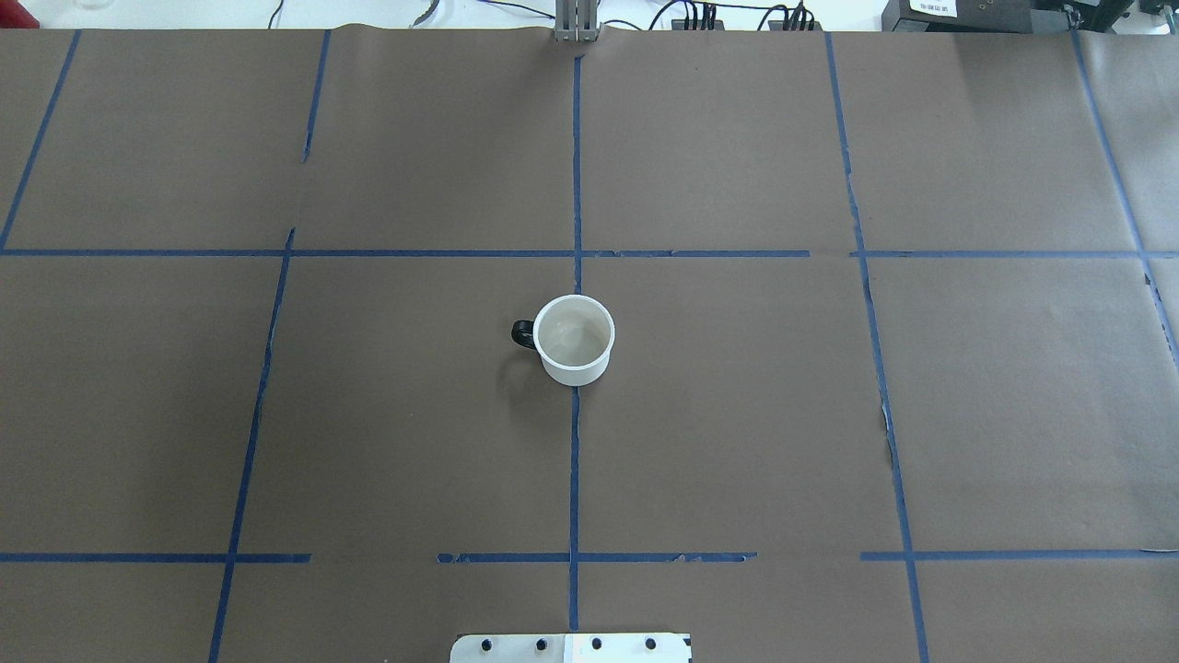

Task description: Flip mug

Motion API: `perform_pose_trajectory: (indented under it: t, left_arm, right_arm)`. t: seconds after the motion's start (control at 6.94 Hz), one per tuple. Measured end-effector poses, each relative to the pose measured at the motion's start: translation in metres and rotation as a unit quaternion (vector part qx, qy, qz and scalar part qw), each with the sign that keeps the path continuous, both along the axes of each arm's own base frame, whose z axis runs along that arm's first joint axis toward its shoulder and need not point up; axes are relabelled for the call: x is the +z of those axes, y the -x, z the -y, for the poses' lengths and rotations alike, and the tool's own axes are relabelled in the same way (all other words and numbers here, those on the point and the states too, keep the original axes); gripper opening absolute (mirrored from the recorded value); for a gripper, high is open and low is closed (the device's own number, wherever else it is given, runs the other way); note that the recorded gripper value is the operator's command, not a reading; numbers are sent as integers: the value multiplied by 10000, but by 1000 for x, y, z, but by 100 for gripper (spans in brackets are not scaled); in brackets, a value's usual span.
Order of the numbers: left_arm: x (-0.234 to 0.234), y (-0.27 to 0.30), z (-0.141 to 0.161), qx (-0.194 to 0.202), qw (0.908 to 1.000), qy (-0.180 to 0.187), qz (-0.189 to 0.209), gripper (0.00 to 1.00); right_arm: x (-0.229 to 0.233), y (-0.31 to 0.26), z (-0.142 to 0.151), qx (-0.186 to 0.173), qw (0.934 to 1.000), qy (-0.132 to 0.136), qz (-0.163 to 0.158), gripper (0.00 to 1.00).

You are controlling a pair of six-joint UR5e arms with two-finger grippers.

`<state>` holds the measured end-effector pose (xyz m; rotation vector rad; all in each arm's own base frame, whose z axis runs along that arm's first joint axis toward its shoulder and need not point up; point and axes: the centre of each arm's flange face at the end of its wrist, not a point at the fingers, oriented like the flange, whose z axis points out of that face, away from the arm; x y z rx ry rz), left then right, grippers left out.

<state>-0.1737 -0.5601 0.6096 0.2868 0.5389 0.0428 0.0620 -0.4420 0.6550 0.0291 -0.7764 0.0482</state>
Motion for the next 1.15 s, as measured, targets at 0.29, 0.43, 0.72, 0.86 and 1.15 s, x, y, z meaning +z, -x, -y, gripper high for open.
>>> perform_pose_trajectory:
  t: [0.29,0.43,0.72,0.86,1.15]
  left_arm:
    - [4,-23,-1,-244,9915,510,-1173,100]
    - [-10,-46,8,-270,9870,688,-1427,100]
    - [-18,-77,21,-156,9896,779,-1197,100]
    - [-26,-80,28,-155,9916,726,-1061,100]
    - [-36,-79,35,-223,9933,676,-906,100]
  right_arm:
    - [0,0,0,-1,10000,0,0,100]
    - [0,0,0,0,10000,0,0,100]
    - [0,0,0,-1,10000,-1,0,100]
    - [0,0,0,0,10000,0,0,100]
    - [0,0,0,-2,10000,-2,0,100]
